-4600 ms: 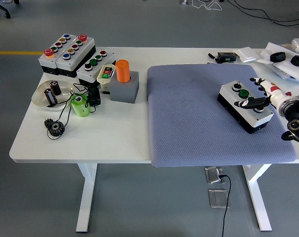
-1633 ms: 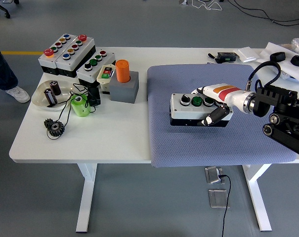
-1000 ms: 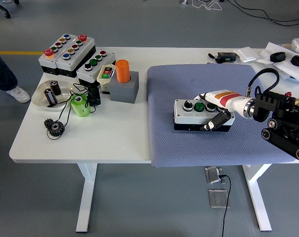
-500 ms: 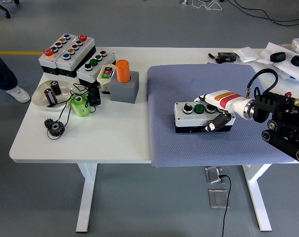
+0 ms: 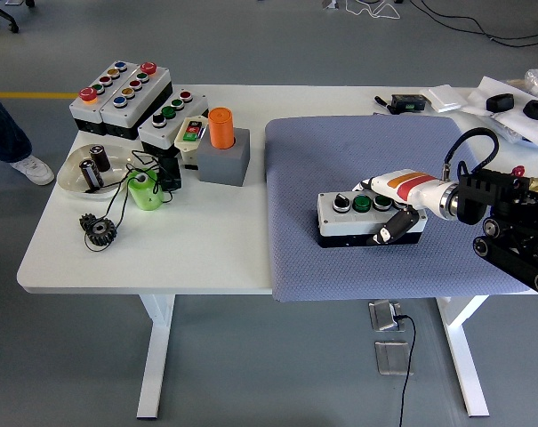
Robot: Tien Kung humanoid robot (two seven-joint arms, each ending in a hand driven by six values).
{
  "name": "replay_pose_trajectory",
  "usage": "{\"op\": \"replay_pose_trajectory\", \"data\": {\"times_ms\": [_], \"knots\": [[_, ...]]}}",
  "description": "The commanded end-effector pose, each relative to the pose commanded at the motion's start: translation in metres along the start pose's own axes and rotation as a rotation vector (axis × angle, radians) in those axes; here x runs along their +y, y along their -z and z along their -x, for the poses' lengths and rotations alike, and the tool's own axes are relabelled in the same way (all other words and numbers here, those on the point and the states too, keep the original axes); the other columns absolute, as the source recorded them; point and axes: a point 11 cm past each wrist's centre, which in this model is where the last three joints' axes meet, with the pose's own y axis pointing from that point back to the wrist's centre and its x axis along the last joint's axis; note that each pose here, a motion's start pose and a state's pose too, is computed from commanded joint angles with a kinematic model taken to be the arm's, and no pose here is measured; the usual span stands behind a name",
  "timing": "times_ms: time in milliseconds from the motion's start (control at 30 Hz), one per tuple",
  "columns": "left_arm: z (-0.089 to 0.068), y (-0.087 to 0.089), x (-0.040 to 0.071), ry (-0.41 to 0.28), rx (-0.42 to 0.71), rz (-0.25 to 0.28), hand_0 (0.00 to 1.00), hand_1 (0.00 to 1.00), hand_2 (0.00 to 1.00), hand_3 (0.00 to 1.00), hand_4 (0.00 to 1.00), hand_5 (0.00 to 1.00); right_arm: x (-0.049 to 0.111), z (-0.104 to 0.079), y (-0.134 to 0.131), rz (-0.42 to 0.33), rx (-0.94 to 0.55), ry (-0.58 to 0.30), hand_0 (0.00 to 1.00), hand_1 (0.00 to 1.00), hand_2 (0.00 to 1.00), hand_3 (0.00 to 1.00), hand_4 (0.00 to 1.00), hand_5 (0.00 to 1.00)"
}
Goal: Pick up the button,place it on the desk,press the button,press the button
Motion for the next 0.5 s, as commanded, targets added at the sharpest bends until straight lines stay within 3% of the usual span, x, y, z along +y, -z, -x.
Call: {"op": "replay_pose_trajectory", "data": {"times_ms": [33, 200, 233, 300, 500], "knots": [[0.0, 0.0, 0.0, 0.0, 0.0, 0.0, 0.655, 0.702, 0.724, 0.516, 0.318, 0.967, 0.0, 0.0, 0.0, -0.003, -0.008, -0.001, 0.881, 0.808, 0.939, 0.998, 0.862, 0.23], [0.0, -0.001, 0.0, 0.0, 0.0, 0.001, 0.655, 0.702, 0.724, 0.516, 0.318, 0.967, 0.002, -0.002, 0.002, -0.026, -0.051, -0.008, 0.881, 0.808, 0.939, 0.998, 0.862, 0.23], [0.0, -0.001, 0.0, 0.0, 0.0, 0.001, 0.655, 0.703, 0.723, 0.516, 0.318, 0.967, 0.003, -0.002, 0.002, -0.025, -0.06, -0.005, 0.905, 0.844, 0.988, 0.998, 0.909, 0.247], [0.0, -0.001, 0.0, 0.0, 0.0, 0.001, 0.655, 0.703, 0.723, 0.516, 0.318, 0.967, 0.004, -0.002, 0.002, -0.021, -0.078, -0.003, 0.905, 0.844, 0.988, 0.998, 0.909, 0.247], [0.0, -0.001, 0.0, -0.001, 0.0, 0.002, 0.656, 0.703, 0.724, 0.515, 0.318, 0.967, 0.015, -0.005, -0.002, -0.011, -0.165, -0.009, 0.92, 0.864, 0.997, 0.998, 0.92, 0.253]]}}
